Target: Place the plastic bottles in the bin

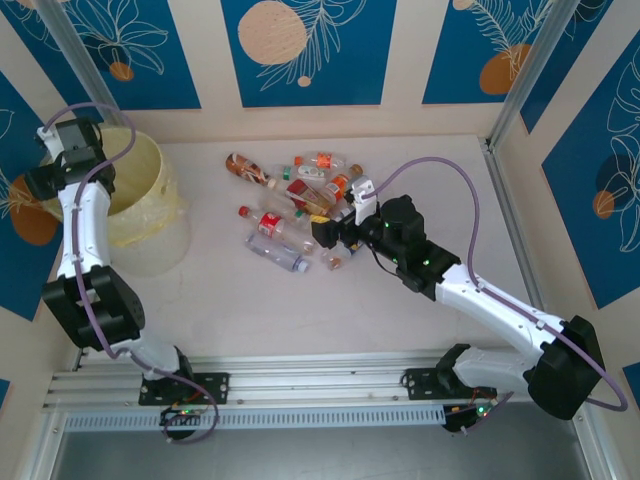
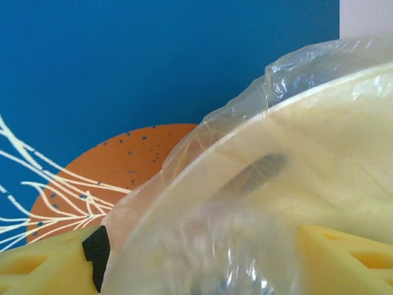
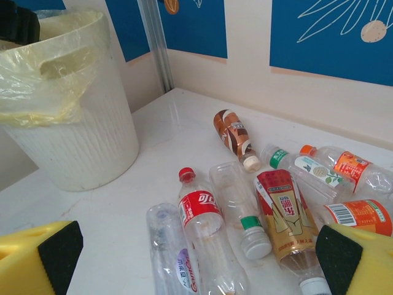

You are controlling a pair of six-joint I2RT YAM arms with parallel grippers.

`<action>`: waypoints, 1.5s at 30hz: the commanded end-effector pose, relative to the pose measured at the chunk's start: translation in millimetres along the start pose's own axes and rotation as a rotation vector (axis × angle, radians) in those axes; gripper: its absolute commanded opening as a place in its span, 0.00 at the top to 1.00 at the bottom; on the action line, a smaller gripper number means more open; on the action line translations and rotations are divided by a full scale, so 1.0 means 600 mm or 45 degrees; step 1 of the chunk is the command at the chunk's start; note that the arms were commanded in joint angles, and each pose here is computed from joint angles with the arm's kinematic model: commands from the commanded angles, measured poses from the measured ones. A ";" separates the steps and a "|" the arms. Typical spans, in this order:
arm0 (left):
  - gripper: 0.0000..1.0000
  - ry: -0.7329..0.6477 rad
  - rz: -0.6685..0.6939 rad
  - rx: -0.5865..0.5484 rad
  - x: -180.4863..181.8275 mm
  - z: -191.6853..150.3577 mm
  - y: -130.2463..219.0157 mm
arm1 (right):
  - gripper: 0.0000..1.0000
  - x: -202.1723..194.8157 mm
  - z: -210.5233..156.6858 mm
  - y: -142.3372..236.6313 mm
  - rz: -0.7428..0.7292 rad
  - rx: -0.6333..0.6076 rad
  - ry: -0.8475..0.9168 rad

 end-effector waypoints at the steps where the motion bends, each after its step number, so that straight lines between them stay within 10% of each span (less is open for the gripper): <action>1: 0.12 0.110 -0.060 -0.003 0.011 0.021 0.020 | 0.00 0.001 0.028 0.010 0.008 -0.050 0.007; 25: 0.00 0.152 -0.719 -0.175 -0.166 0.048 0.240 | 0.00 -0.069 -0.029 0.045 -0.326 0.040 -0.193; 31: 0.00 0.301 -1.329 0.004 -0.242 0.040 0.336 | 0.01 -0.132 -0.096 0.057 -0.507 0.233 -0.530; 45: 0.00 0.265 -2.164 0.136 -0.269 -0.018 0.524 | 0.00 -0.144 -0.211 0.058 -0.679 0.485 -0.997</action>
Point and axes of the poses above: each hand's point on the last joint's axis, 136 mm out from that joint toward the fingers, its own y axis back along the fingers, its own x axis along the line the jaws close on, z = x × y, the point moved 3 cm from there along y, back along the fingers, and after that the axes turned 9 degrees about y, right-handed, at the moved point
